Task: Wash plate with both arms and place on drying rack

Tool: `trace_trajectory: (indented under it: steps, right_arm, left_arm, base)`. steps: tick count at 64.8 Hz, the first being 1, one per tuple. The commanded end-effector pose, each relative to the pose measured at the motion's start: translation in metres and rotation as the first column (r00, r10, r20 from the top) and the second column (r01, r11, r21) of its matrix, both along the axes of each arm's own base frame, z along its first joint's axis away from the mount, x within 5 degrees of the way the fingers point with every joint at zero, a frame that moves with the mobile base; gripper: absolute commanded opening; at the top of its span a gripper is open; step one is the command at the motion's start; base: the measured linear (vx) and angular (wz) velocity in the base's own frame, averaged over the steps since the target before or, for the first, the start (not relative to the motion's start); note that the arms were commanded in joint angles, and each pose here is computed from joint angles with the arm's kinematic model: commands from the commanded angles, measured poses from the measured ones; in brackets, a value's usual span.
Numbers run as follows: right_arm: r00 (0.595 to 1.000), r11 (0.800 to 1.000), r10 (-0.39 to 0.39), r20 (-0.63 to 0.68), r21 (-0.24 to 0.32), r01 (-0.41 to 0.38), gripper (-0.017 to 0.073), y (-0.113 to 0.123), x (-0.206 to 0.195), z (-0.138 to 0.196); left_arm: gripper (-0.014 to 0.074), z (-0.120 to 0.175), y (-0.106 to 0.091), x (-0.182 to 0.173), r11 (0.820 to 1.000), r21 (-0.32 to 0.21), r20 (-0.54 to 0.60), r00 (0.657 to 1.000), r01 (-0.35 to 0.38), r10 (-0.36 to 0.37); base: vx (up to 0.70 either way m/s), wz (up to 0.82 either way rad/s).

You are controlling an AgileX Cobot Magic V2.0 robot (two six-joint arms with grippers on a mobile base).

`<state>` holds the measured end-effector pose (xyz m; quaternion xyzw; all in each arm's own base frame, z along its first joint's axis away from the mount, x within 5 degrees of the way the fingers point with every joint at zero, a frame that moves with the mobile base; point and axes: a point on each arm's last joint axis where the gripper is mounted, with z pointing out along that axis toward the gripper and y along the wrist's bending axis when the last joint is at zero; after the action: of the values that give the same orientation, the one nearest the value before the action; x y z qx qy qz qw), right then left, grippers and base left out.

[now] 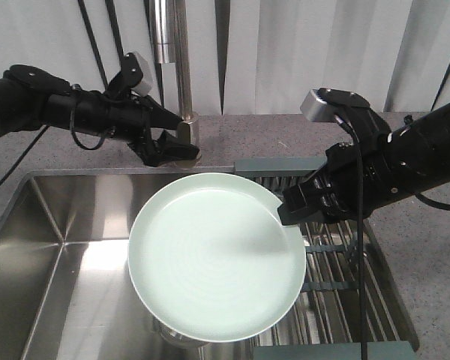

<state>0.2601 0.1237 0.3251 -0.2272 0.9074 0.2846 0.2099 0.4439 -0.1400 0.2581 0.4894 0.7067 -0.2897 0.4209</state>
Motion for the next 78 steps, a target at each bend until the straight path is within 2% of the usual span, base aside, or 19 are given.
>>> trace_trajectory:
  steps: [1, 20, 38, 62, 73, 78]
  right_arm:
    - [0.998, 0.998, -0.013, 0.067, 0.056, 0.009, -0.0001, 0.001, -0.003, 0.019]
    - [0.998, 0.998, -0.013, 0.067, 0.056, 0.009, -0.0001, 0.001, -0.003, 0.019]
    - [0.998, 0.998, -0.013, 0.067, 0.056, 0.009, -0.0001, 0.001, -0.003, 0.019]
    - [0.998, 0.998, -0.013, 0.067, 0.056, 0.009, -0.0001, 0.001, -0.003, 0.019]
    - [0.998, 0.998, -0.014, 0.068, 0.056, 0.01, -0.0001, 0.001, -0.003, 0.019]
    - [0.998, 0.998, -0.014, 0.068, 0.056, 0.01, -0.0001, 0.001, -0.003, 0.019]
  left_arm:
    - [0.059, 0.037, -0.012, -0.003, 0.997, -0.074, 0.097, 0.995, -0.01, 0.017]
    - [0.059, 0.032, -0.021, -0.012, 0.994, -0.073, 0.058, 0.995, 0.085, -0.081]
    - [0.059, 0.032, -0.023, -0.022, 0.979, -0.09, 0.016, 0.983, 0.184, -0.183]
    - [0.059, 0.033, -0.023, -0.026, 0.972, -0.098, 0.0, 0.976, 0.216, -0.217]
    - [0.059, 0.045, -0.02, -0.026, 0.982, -0.093, 0.021, 0.986, 0.164, -0.163]
    - [0.059, 0.055, -0.017, -0.029, 0.989, -0.062, 0.044, 0.991, 0.131, -0.128]
  base:
    - [0.0, 0.0]
    - [0.0, 0.0]
    - [0.0, 0.0]
    - [0.0, 0.0]
    - [0.0, 0.0]
    - [0.0, 0.0]
